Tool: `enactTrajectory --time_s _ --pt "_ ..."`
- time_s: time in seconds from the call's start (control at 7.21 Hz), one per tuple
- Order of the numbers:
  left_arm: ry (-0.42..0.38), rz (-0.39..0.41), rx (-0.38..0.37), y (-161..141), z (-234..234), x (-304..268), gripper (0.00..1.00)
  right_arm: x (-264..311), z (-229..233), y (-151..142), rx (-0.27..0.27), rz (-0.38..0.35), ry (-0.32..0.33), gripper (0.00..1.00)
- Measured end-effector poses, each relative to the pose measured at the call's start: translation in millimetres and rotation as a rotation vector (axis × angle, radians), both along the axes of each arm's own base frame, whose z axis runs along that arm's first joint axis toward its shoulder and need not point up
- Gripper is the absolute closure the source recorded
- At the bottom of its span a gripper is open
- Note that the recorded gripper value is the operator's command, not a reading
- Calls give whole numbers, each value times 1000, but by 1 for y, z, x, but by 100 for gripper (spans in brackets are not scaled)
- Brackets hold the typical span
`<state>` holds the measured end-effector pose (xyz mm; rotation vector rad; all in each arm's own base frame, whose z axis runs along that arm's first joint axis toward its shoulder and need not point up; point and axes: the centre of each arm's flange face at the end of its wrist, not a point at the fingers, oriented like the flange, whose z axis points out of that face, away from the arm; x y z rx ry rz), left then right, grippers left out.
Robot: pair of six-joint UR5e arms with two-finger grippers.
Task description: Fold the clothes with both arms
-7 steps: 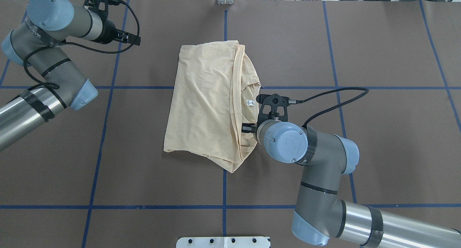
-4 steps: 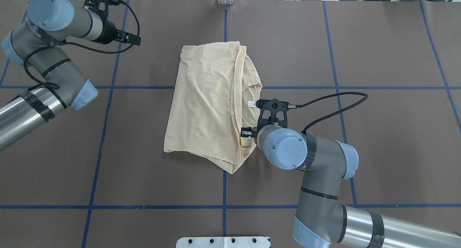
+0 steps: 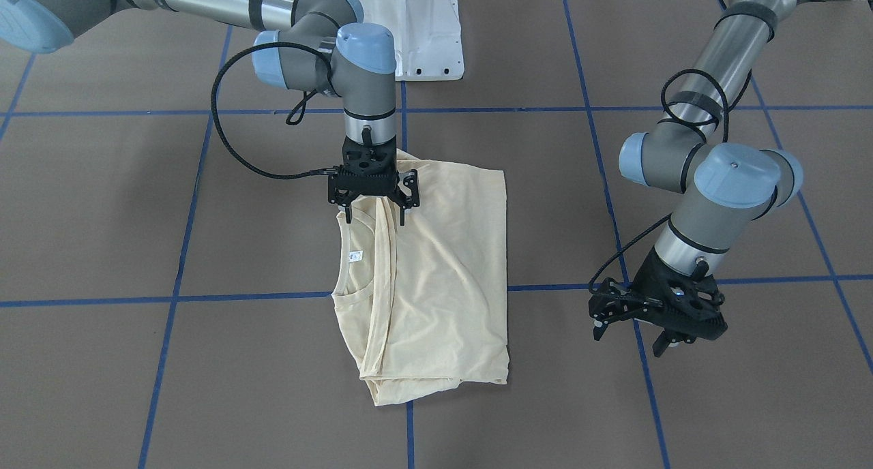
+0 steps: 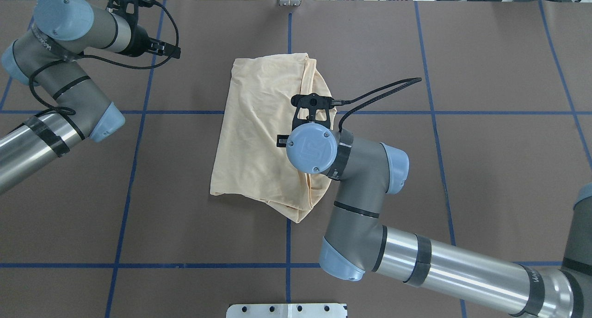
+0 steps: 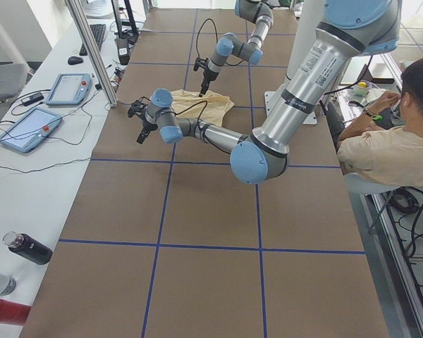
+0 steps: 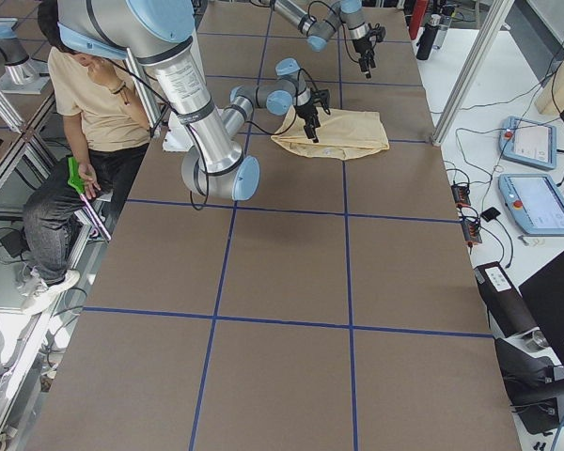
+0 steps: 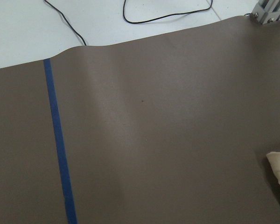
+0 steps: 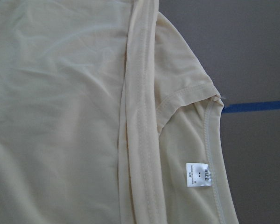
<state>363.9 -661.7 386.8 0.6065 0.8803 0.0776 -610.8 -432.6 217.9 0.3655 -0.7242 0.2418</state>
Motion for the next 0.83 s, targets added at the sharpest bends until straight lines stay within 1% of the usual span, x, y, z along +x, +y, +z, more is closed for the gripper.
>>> enactTrajectory --time_s 0.14,0.42,0.83 --pt "0 0 0 0 1 0 0 -11 3 0 -21 -37 27 0" --pt "-1 1 -2 1 3 0 0 -18 11 3 -34 -115 99 0" --pt "-1 3 -1 2 4 1 0 -16 20 5 -17 -200 173 0"
